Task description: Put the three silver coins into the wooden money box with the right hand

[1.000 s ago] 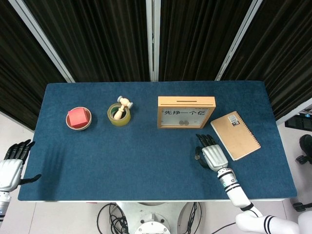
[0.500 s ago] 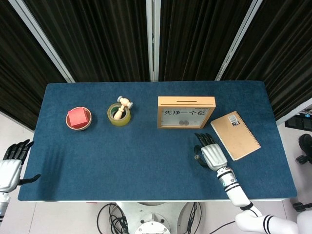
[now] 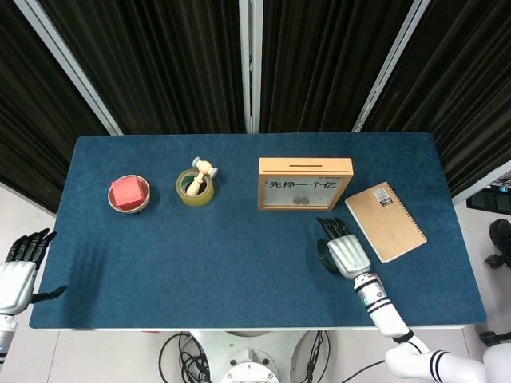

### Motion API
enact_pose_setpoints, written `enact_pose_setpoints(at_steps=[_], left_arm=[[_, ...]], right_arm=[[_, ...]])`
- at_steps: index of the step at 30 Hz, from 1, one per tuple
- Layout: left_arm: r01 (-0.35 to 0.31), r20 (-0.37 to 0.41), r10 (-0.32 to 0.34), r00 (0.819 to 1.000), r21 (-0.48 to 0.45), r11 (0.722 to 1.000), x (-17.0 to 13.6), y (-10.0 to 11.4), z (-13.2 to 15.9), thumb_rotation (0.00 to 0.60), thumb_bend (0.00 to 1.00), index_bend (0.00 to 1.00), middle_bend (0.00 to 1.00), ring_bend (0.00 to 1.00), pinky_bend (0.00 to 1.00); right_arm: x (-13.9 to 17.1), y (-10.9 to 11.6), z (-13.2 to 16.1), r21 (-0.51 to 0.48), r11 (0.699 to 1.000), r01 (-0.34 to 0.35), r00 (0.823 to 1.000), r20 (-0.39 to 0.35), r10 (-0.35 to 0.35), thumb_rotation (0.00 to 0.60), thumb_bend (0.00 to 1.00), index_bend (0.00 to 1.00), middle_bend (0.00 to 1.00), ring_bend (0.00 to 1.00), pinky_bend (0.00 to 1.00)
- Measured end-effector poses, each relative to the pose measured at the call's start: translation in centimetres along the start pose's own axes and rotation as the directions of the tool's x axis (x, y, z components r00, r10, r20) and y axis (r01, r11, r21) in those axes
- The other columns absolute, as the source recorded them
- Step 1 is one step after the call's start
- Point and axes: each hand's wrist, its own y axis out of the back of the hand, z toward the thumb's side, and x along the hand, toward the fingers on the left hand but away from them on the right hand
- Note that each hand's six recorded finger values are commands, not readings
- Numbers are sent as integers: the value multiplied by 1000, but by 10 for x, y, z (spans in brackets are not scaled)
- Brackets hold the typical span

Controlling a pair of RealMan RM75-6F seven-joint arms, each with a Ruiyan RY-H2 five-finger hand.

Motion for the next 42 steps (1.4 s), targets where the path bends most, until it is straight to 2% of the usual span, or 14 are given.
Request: enact_pose_setpoints(at_steps=[11, 15, 22, 27, 32, 38, 42], left_arm=[[1, 0, -1, 1000, 0, 1000, -1, 0, 0, 600, 29, 8, 0, 0, 0], [-1, 3, 1, 1000, 0, 1000, -1, 1, 2, 600, 30, 8, 0, 0, 0], [-9, 17, 9, 1000, -4, 1000, -3, 3, 7, 599, 30, 8, 0, 0, 0], [-18, 28, 18, 999, -6, 1000, -6, 6, 10, 600, 30, 8, 0, 0, 0], [-25, 42, 25, 999, -9, 1000, -11, 8, 13, 600, 30, 8, 0, 0, 0], [-29, 57, 29, 998, -13, 1000, -14, 10, 18, 600, 29, 8, 0, 0, 0], [-33, 64, 34, 997, -15, 999, -15, 12, 20, 599, 29, 8, 0, 0, 0]], right_arm=[[1, 3, 0, -3, 1000, 15, 1000, 2, -15, 600, 455, 614, 41, 0, 0], [4, 8, 1, -18, 999, 28, 1000, 2, -28, 600, 464, 631, 41, 0, 0], [30, 45, 3, -58, 988, 141, 990, -1, -141, 600, 466, 661, 49, 0, 0], [57, 86, -1, -57, 962, 268, 963, 16, -268, 600, 466, 687, 54, 0, 0], [72, 135, -2, -28, 918, 396, 918, 33, -395, 600, 466, 705, 57, 0, 0], [50, 187, 7, 2, 877, 480, 876, 45, -480, 600, 465, 729, 58, 0, 0], [25, 214, 15, 25, 873, 487, 871, 60, -488, 600, 465, 735, 59, 0, 0]])
